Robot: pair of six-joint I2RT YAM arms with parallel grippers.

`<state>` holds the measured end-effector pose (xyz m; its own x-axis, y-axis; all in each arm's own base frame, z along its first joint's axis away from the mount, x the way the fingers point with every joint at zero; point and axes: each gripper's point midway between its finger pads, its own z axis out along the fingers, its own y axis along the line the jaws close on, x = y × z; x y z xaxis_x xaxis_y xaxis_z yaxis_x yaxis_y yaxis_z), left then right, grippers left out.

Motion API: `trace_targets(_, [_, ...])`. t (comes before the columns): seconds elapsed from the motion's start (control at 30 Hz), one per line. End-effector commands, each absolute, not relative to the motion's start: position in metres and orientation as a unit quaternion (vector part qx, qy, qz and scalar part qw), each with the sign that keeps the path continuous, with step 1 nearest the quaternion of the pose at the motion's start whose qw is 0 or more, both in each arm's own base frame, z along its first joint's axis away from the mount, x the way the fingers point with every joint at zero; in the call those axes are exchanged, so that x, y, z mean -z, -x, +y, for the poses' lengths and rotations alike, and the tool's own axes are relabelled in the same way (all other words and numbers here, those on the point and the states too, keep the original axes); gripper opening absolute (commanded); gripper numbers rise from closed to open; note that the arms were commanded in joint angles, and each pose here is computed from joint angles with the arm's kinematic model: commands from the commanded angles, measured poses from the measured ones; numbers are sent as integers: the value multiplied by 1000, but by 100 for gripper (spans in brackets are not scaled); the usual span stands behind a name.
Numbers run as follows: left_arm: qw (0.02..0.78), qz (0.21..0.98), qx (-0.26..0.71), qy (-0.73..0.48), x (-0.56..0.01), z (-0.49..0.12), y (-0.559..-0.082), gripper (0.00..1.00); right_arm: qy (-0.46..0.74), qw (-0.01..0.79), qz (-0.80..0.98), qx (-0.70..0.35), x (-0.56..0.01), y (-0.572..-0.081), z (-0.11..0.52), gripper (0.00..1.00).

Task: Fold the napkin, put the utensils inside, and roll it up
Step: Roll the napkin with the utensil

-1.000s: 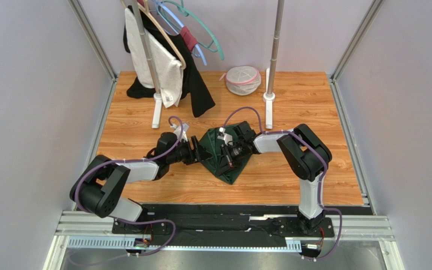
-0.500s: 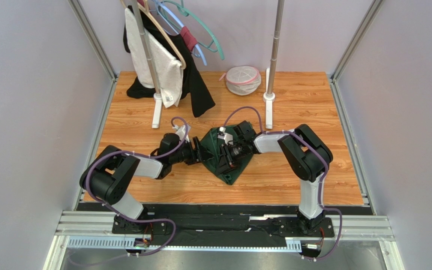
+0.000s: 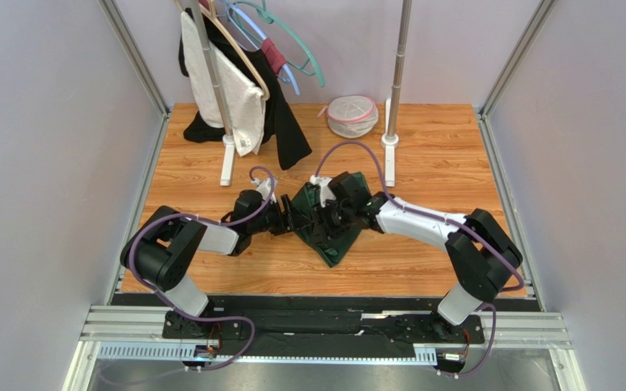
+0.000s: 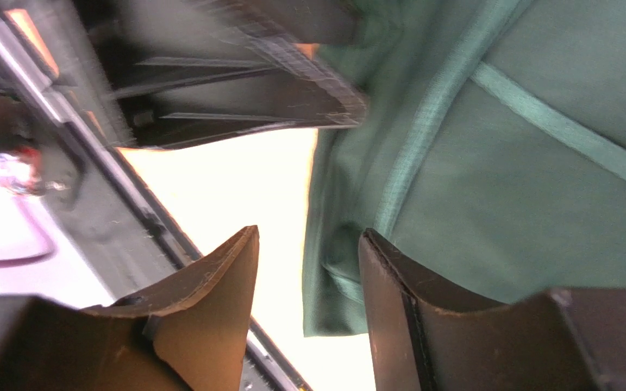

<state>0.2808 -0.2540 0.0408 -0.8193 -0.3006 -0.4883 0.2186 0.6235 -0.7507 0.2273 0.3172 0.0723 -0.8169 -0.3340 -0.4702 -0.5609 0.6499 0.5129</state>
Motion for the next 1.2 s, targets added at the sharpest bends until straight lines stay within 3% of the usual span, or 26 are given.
trace_targets(0.0, [268, 879, 392, 49, -16, -244, -275, 68, 321, 330, 863, -208, -98, -242, 324, 55])
trace_targets(0.27, [248, 896, 362, 69, -13, -236, -273, 69, 364, 421, 804, -210, -107, -222, 351, 55])
trace_targets(0.67, [233, 899, 363, 72, -13, -238, -271, 69, 384, 392, 828, -118, -58, -232, 342, 55])
trace_targets(0.93, [231, 900, 364, 68, -14, -239, -270, 69, 374, 385, 835, -121, -47, -239, 341, 55])
trace_targets(1.17, [232, 899, 366, 65, -16, -240, -270, 69, 352, 344, 856, -158, -35, -241, 335, 35])
